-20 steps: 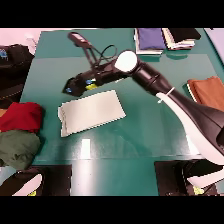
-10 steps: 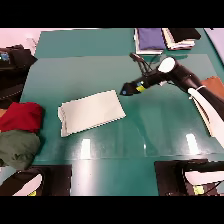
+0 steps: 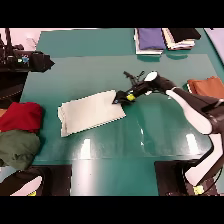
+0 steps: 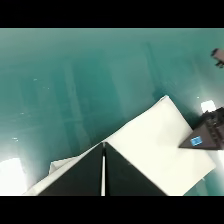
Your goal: Fold the shirts.
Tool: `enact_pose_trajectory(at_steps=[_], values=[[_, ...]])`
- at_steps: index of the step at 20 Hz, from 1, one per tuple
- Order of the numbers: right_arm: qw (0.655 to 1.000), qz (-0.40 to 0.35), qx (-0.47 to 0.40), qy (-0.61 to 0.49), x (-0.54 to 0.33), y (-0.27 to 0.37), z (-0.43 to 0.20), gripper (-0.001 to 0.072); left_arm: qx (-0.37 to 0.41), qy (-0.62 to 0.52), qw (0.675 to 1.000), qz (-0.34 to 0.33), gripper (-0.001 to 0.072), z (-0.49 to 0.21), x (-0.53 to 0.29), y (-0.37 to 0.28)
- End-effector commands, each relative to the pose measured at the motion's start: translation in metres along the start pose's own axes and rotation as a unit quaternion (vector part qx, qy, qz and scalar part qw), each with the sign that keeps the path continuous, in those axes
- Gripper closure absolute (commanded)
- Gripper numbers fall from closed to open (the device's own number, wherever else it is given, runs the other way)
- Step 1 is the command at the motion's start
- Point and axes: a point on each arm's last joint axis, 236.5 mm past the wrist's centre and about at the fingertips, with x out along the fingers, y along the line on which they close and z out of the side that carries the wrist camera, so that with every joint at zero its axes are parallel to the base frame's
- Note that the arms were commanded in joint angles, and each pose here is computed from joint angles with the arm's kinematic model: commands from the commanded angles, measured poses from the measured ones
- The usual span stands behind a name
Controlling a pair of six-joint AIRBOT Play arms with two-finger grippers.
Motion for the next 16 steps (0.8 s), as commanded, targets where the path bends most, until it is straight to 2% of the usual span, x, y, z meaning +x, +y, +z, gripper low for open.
enact_pose_trajectory(at_steps=[1,2,3,7,10,13,16], values=[[0.999,0.017,-0.035,0.023,0.047,0.026,0.001,0.0337,0.0,0.002,1.0,-0.005,0.0684,-0.001,0.002,-0.003],[0.999,0.015,-0.048,0.016,0.054,0.031,0.006,0.048,-0.004,0.002,1.0,-0.012,0.0684,-0.001,0.002,-0.006],[0.997,0.015,-0.07,0.007,0.056,0.038,0.011,0.0687,-0.011,0.002,1.0,-0.024,0.0684,-0.001,0.002,-0.012],[0.989,-0.028,-0.139,-0.049,0.013,0.047,0.05,0.0692,0.027,0.005,0.998,-0.064,0.0684,-0.007,0.007,-0.058],[0.977,-0.102,-0.141,-0.125,-0.086,0.018,0.085,0.0692,0.061,-0.003,0.992,-0.11,0.0684,-0.011,0.006,-0.108],[0.96,-0.176,-0.093,-0.197,-0.21,-0.035,0.096,0.0692,0.073,-0.015,0.988,-0.138,0.0684,-0.011,0.004,-0.138],[0.929,-0.229,-0.024,-0.289,-0.339,-0.091,0.082,0.0691,0.068,-0.029,0.986,-0.152,0.0684,-0.007,0.001,-0.152]])
